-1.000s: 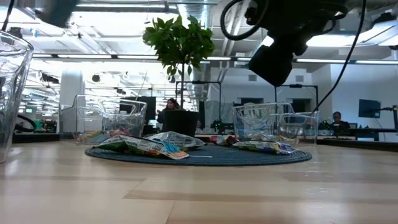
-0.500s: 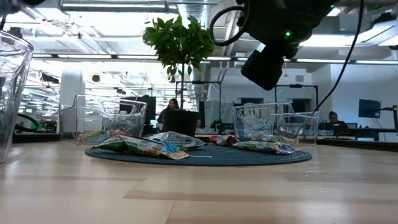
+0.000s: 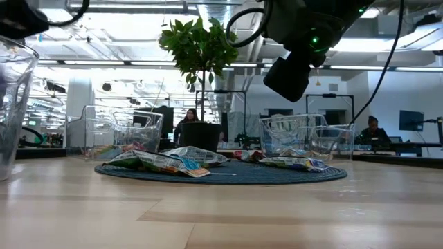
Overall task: Pick and place Granola Bars by type
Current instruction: Put the violet granola bar into the bottom bin, then put the yellow granola bar into the top right bin
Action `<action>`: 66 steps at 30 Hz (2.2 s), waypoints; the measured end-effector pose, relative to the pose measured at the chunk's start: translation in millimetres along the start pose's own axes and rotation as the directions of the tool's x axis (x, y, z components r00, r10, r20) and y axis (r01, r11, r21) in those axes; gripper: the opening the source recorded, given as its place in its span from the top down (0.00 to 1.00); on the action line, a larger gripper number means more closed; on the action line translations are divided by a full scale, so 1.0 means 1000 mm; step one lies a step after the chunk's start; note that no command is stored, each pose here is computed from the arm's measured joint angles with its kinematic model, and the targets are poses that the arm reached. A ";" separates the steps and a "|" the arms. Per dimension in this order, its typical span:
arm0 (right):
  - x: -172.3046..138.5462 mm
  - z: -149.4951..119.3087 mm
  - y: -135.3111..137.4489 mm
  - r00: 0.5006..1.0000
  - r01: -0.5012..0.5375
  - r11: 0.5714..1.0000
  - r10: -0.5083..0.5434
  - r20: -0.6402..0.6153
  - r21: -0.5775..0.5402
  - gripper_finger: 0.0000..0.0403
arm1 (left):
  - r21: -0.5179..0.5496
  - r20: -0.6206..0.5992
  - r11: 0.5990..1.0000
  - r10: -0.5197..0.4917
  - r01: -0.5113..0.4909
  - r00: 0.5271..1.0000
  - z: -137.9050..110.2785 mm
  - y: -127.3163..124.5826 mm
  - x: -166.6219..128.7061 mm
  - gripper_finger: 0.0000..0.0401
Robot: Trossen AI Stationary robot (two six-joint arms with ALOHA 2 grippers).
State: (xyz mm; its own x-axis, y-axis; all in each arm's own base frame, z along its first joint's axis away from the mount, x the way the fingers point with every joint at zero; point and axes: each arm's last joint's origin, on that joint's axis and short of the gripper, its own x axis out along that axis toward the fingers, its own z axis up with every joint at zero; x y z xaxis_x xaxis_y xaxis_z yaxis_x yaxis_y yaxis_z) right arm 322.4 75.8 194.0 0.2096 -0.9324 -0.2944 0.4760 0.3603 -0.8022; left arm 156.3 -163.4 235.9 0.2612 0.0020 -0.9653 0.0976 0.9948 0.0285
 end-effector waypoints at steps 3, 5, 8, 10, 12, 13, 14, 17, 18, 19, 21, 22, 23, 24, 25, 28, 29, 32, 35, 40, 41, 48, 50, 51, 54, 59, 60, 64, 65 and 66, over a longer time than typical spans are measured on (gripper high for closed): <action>-0.002 0.000 0.000 1.000 -0.004 1.000 0.004 0.002 -0.001 0.67 | -0.006 -0.008 1.000 0.007 -0.007 1.000 -0.001 0.001 0.001 0.81; -0.002 0.000 0.001 1.000 -0.005 1.000 0.005 0.003 -0.002 0.67 | -0.005 -0.009 1.000 0.006 -0.006 1.000 -0.001 0.001 0.001 0.76; -0.002 0.000 0.001 1.000 -0.007 1.000 0.007 0.004 0.002 0.67 | 0.009 -0.023 1.000 -0.011 0.011 1.000 -0.002 0.000 0.001 0.71; -0.002 0.000 0.001 1.000 -0.008 1.000 0.008 0.005 0.006 0.67 | 0.023 -0.033 0.999 -0.022 0.023 0.999 -0.002 0.000 0.001 0.70; -0.002 0.000 0.001 1.000 -0.009 1.000 0.009 0.005 0.011 0.67 | 0.044 -0.035 0.999 -0.024 0.026 0.999 -0.002 0.000 0.001 0.69; -0.002 0.000 0.002 1.000 -0.010 1.000 0.010 0.006 0.014 0.67 | 0.054 -0.030 0.998 -0.018 0.020 0.999 -0.002 0.000 0.001 0.69; -0.002 0.001 0.002 1.000 -0.011 1.000 0.010 0.007 0.016 0.67 | 0.065 -0.024 0.998 -0.002 0.004 1.000 -0.002 0.001 0.000 0.69; -0.002 0.001 0.003 1.000 -0.016 0.999 0.015 0.011 0.032 0.67 | 0.096 0.050 0.993 0.071 -0.075 0.996 0.000 0.004 -0.011 0.69; -0.003 0.002 0.003 1.000 -0.019 0.999 0.018 0.014 0.036 0.67 | 0.118 0.093 0.988 0.093 -0.104 0.991 0.000 0.005 -0.015 0.69; -0.004 0.002 0.004 1.000 -0.022 0.999 0.021 0.018 0.031 0.67 | 0.144 0.143 0.979 0.120 -0.141 0.982 0.000 0.006 -0.020 0.69; -0.007 0.003 0.007 0.999 -0.036 0.999 0.035 0.035 0.025 0.67 | 0.188 0.259 0.955 0.179 -0.231 0.949 -0.004 0.008 -0.031 0.69; -0.009 0.004 0.009 0.998 -0.044 0.999 0.044 0.045 0.015 0.67 | 0.198 0.323 0.938 0.211 -0.283 0.923 -0.006 0.010 -0.037 0.69; -0.012 0.005 0.011 0.997 -0.054 0.999 0.053 0.057 0.007 0.67 | 0.198 0.389 0.919 0.244 -0.340 0.888 -0.009 0.012 -0.043 0.69; -0.014 0.006 0.013 0.996 -0.063 0.998 0.063 0.069 -0.001 0.67 | 0.191 0.450 0.898 0.278 -0.396 0.849 -0.013 0.014 -0.048 0.69; -0.017 0.008 0.015 0.994 -0.073 0.997 0.074 0.082 -0.012 0.67 | 0.175 0.503 0.877 0.312 -0.448 0.806 -0.017 0.017 -0.053 0.69; -0.027 0.014 0.018 0.986 -0.105 0.994 0.107 0.130 -0.028 0.67 | 0.093 0.638 0.827 0.378 -0.555 0.671 -0.034 0.027 -0.064 0.69; -0.030 0.016 0.020 0.982 -0.114 0.993 0.118 0.147 -0.036 0.67 | 0.056 0.668 0.819 0.394 -0.571 0.632 -0.039 0.032 -0.066 0.69; -0.041 0.022 0.025 0.968 -0.159 0.985 0.169 0.188 -0.071 0.67 | -0.058 0.738 0.804 0.434 -0.591 0.518 -0.057 0.047 -0.066 0.69; -0.048 0.029 0.030 0.942 -0.246 0.962 0.266 0.206 -0.118 0.67 | -0.133 0.770 0.800 0.455 -0.585 0.447 -0.071 0.061 -0.057 0.69; -0.045 0.054 0.039 0.805 -0.493 0.845 0.534 0.261 -0.208 0.67 | -0.205 0.793 0.829 0.453 -0.521 0.408 -0.073 0.068 -0.063 0.69; -0.043 0.060 0.040 0.750 -0.552 0.801 0.599 0.281 -0.234 0.67 | -0.209 0.793 0.830 0.453 -0.517 0.407 -0.073 0.068 -0.064 0.69; -0.012 0.085 0.035 0.559 -0.690 0.661 0.745 0.363 -0.294 0.67 | -0.238 0.792 0.843 0.455 -0.482 0.406 -0.073 0.067 -0.063 0.69; 0.002 0.086 0.031 0.584 -0.685 0.676 0.733 0.348 -0.273 0.67 | -0.231 0.790 0.847 0.451 -0.479 0.416 -0.073 0.068 -0.063 0.69; 0.008 0.086 0.030 0.597 -0.682 0.681 0.730 0.333 -0.269 0.67 | -0.228 0.789 0.845 0.451 -0.483 0.417 -0.073 0.068 -0.063 0.69; 0.023 0.084 0.027 0.635 -0.670 0.697 0.716 0.290 -0.254 0.67 | -0.224 0.787 0.840 0.455 -0.494 0.417 -0.074 0.069 -0.062 0.69; 0.038 0.082 0.023 0.680 -0.649 0.723 0.690 0.245 -0.237 0.67 | -0.232 0.788 0.844 0.455 -0.483 0.416 -0.074 0.069 -0.062 0.69; 0.039 0.082 0.022 0.683 -0.649 0.725 0.689 0.243 -0.232 0.67 | -0.238 0.788 0.846 0.455 -0.477 0.415 -0.074 0.069 -0.062 0.69; 0.032 0.080 0.026 0.636 -0.695 0.677 0.736 0.230 -0.244 0.67 | -0.254 0.788 0.853 0.456 -0.455 0.414 -0.074 0.069 -0.062 0.69; 0.029 0.078 0.028 0.594 -0.721 0.632 0.774 0.216 -0.284 0.67 | -0.256 0.788 0.854 0.456 -0.452 0.414 -0.074 0.069 -0.062 0.69; 0.026 0.077 0.030 0.546 -0.749 0.583 0.812 0.204 -0.316 0.67 | -0.260 0.788 0.856 0.456 -0.448 0.414 -0.074 0.069 -0.062 0.69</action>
State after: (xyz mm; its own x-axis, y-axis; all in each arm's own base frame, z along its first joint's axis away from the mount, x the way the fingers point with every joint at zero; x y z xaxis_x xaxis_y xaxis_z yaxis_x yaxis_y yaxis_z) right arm 407.5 63.9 202.3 0.6758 -0.2107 -0.7063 -0.1495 0.8991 -0.4113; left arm 75.5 -87.5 278.8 0.9093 0.3741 -0.1823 -0.2827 0.8767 0.3891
